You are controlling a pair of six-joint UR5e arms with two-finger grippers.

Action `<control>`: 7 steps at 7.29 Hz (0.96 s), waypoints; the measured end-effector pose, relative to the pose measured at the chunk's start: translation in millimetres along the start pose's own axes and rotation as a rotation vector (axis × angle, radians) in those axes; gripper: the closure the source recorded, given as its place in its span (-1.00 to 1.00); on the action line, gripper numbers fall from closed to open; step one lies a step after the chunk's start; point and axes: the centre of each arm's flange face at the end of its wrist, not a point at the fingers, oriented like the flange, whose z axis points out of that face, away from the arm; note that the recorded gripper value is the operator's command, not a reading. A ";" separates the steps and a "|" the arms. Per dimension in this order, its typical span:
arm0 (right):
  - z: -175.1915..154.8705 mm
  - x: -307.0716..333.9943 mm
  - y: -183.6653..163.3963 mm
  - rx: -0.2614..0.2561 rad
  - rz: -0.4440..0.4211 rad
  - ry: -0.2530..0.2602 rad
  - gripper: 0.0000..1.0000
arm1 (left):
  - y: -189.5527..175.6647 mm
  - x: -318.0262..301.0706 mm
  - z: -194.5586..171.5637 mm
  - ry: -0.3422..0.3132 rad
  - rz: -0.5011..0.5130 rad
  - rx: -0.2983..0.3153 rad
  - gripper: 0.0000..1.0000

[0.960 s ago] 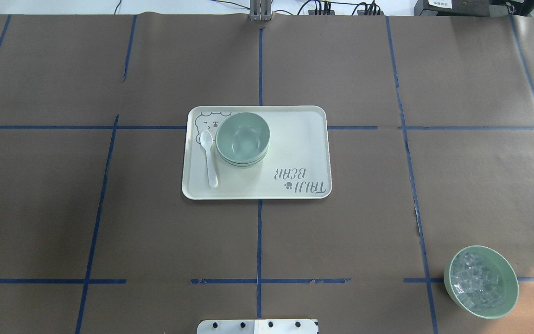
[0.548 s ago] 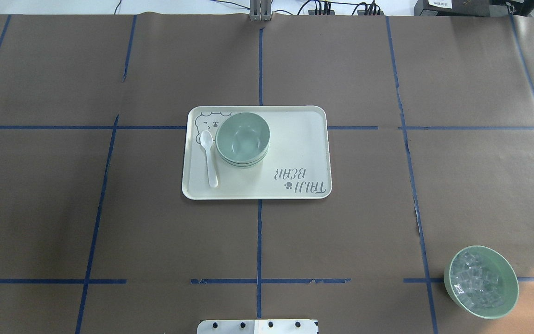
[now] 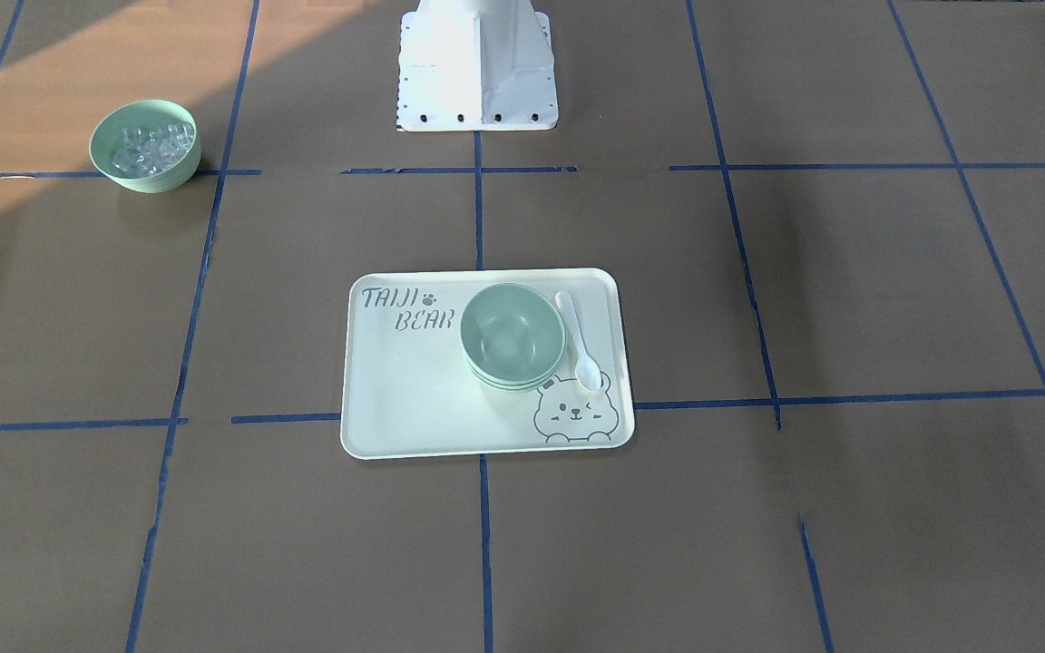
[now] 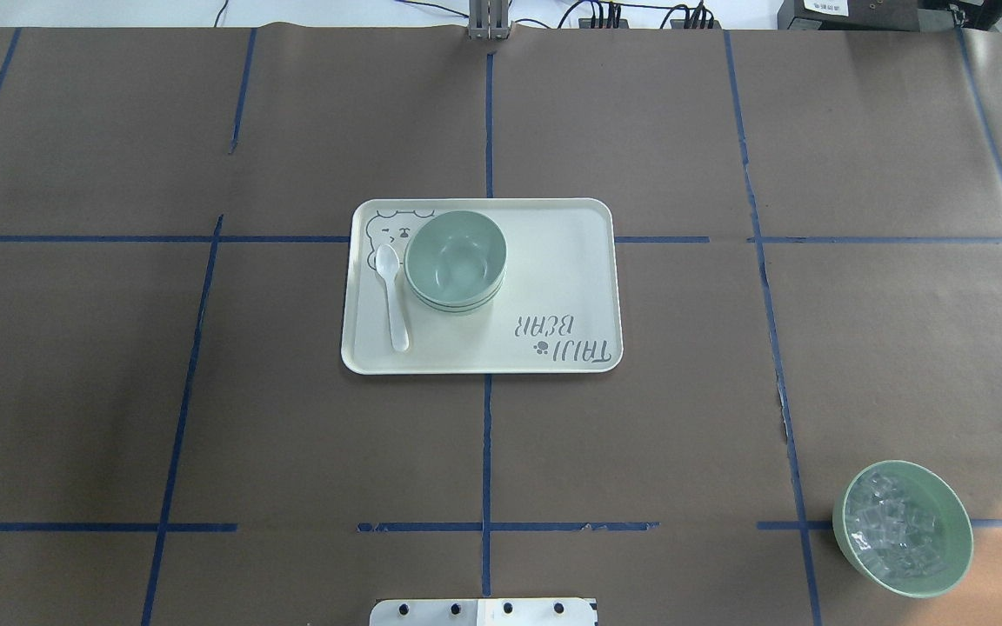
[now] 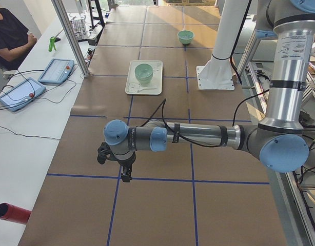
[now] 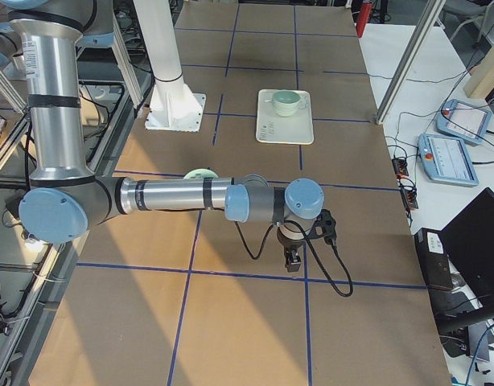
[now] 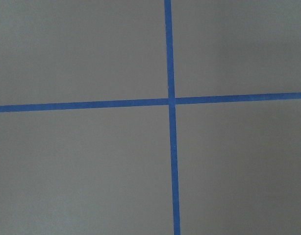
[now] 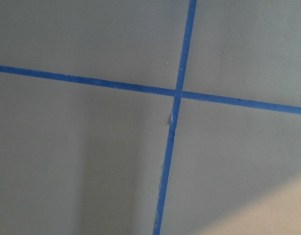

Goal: Stack green bowls together

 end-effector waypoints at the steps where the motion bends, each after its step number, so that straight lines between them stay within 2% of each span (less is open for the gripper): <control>1: 3.2 4.0 5.6 0.002 0.002 0.000 -1.00 | -0.4 0.8 -0.8 0.000 0.001 0.002 -1.00; 7: 1.0 9.4 12.1 0.021 0.033 -0.005 -1.00 | -1.0 2.6 -2.6 0.000 0.004 0.005 -1.00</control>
